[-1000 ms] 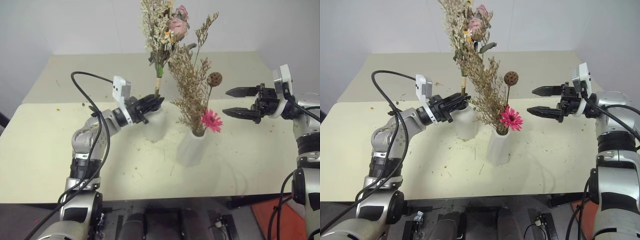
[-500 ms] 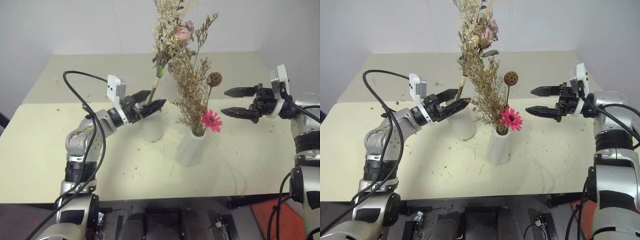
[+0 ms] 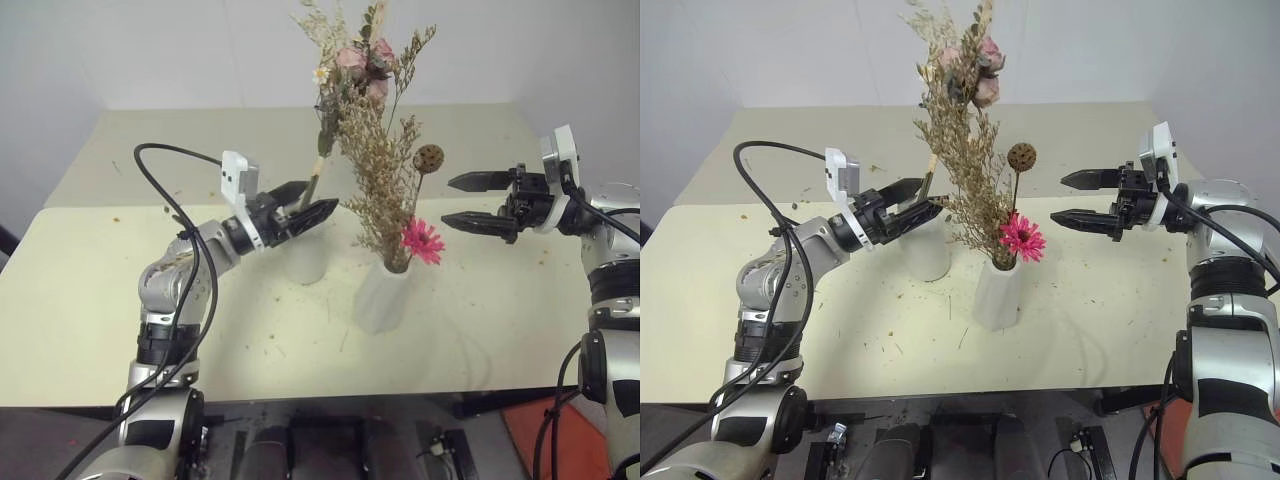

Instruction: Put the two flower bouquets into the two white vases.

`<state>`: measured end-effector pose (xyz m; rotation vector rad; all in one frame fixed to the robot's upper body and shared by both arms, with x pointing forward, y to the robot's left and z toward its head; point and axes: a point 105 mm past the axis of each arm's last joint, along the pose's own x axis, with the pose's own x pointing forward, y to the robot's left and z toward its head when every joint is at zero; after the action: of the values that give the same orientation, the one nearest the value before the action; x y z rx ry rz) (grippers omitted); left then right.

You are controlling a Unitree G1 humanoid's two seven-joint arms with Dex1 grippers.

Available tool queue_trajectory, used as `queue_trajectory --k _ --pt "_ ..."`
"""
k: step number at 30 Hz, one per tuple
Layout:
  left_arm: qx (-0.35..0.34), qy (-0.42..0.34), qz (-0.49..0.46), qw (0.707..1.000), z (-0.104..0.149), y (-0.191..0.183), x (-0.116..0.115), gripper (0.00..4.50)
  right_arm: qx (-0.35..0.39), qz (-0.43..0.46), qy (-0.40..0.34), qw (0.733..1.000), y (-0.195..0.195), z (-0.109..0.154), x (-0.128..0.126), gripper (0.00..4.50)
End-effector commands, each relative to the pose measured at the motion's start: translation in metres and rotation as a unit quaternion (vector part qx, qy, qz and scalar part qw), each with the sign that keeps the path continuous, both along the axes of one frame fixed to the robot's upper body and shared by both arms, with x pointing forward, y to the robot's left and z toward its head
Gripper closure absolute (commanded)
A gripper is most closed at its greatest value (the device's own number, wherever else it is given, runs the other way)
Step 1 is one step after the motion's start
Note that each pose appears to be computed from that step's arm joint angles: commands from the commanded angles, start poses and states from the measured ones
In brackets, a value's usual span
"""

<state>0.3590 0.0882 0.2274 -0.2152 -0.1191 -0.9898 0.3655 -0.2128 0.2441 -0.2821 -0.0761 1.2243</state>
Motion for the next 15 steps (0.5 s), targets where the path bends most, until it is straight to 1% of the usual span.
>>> queue_trajectory --k 1,8,15 --pt "-0.003 -0.015 -0.017 1.0 0.011 -0.007 -0.005 0.07 0.001 0.022 -0.031 0.999 -0.001 0.015 -0.006 0.0" --pt "-0.002 -0.035 -0.024 0.999 0.027 -0.009 -0.01 0.07 0.004 0.024 -0.031 0.999 0.002 0.014 -0.005 0.0" --pt "-0.01 -0.062 -0.043 0.997 0.052 -0.018 -0.017 0.07 0.008 0.027 -0.031 0.999 0.005 0.013 -0.003 0.0"
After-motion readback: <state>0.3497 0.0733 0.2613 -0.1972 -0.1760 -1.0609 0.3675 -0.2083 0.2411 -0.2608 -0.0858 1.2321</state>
